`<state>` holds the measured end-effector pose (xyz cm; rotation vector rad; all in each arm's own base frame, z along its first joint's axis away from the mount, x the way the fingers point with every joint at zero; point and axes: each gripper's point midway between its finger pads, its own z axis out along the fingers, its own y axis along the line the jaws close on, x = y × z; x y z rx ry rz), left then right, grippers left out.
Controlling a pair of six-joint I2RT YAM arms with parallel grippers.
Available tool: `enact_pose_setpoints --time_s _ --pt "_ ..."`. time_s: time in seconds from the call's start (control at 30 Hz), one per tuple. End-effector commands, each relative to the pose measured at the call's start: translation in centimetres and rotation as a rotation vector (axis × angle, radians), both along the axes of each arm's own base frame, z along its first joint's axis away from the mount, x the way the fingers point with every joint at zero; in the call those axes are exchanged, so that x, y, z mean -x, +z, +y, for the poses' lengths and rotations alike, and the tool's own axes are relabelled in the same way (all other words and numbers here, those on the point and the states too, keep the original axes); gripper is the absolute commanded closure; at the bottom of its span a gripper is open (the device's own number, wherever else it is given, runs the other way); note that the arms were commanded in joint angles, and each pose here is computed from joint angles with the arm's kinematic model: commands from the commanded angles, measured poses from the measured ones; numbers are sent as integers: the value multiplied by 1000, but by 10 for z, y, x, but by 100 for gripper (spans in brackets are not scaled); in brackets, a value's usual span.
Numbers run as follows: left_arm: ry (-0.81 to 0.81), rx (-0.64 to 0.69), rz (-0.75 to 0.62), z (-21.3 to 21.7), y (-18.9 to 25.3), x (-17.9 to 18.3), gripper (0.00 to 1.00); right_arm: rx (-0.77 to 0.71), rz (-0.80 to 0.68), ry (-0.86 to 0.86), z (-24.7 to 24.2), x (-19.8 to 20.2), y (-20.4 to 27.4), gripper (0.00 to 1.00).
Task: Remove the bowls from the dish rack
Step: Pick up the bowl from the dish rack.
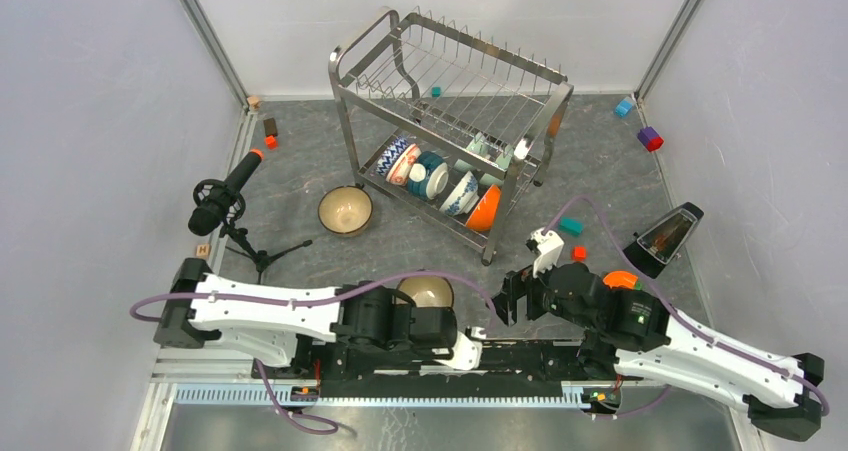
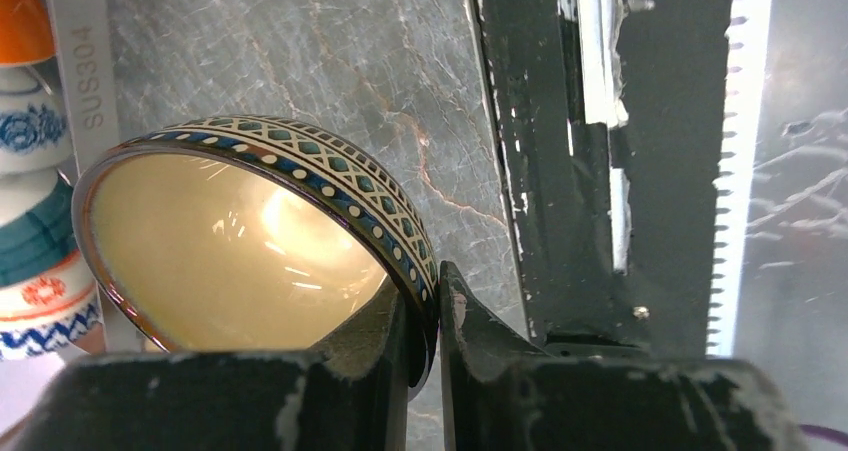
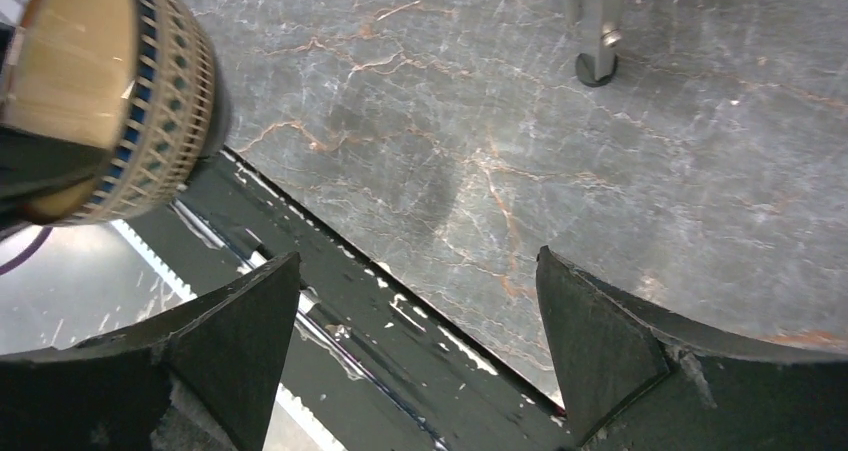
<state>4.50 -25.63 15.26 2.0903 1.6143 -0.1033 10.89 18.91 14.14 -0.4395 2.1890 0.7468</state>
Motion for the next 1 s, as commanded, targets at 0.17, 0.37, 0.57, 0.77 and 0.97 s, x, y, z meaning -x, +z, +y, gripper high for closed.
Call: enact_pose_setpoints --time_s 0.17,0.37,0.57,0.77,0.97 --pt "-335 -112 -75 -14 -39 4 98 -43 24 37 20 2 5 12" --pt "-429 -110 -101 -34 -61 6 98 -15 53 48 27 2 -6 17" --pt "-498 -125 -106 -61 -64 9 98 -12 65 47 37 -1 -12 22" --pt "-536 -142 -85 -73 -68 14 98 43 91 74 41 2 -23 28" --pt "-527 -113 -67 -81 -62 18 98 107 112 92 39 6 -40 36"
